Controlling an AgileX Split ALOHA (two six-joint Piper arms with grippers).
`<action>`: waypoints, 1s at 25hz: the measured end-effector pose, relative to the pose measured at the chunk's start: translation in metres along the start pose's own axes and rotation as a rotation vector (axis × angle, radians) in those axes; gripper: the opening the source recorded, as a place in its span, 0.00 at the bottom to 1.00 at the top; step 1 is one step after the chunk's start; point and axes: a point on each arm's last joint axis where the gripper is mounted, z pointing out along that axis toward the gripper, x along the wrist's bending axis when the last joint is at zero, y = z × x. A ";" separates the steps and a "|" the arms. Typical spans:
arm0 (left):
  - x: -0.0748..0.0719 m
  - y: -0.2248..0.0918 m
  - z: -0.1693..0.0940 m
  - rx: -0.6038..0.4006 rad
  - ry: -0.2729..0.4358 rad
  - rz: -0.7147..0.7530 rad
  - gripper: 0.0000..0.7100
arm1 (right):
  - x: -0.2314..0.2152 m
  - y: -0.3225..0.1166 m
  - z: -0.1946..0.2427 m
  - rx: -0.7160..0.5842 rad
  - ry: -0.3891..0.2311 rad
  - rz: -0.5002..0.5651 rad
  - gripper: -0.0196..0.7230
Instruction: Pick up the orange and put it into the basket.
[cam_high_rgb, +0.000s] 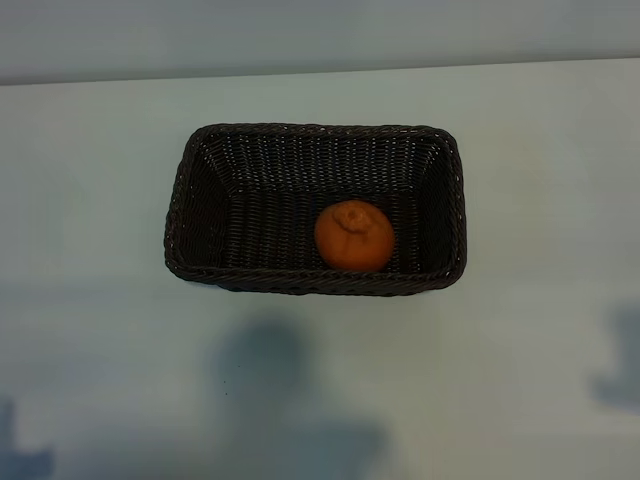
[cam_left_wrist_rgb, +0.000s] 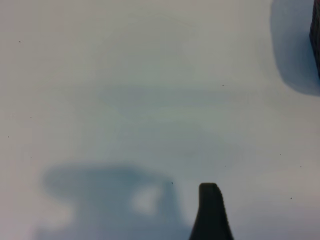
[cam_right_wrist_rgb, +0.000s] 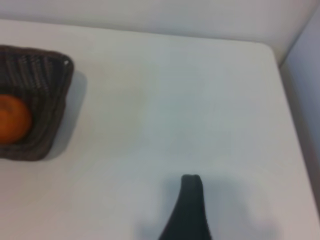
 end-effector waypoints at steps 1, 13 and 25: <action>0.000 0.000 0.000 0.000 0.000 0.000 0.74 | 0.001 -0.006 0.000 -0.003 0.002 0.001 0.83; 0.000 0.000 0.000 0.000 0.000 0.000 0.74 | 0.004 -0.046 0.005 -0.003 0.007 0.002 0.83; 0.000 0.000 0.000 -0.001 0.000 0.000 0.74 | -0.005 -0.087 0.028 0.022 0.159 0.012 0.83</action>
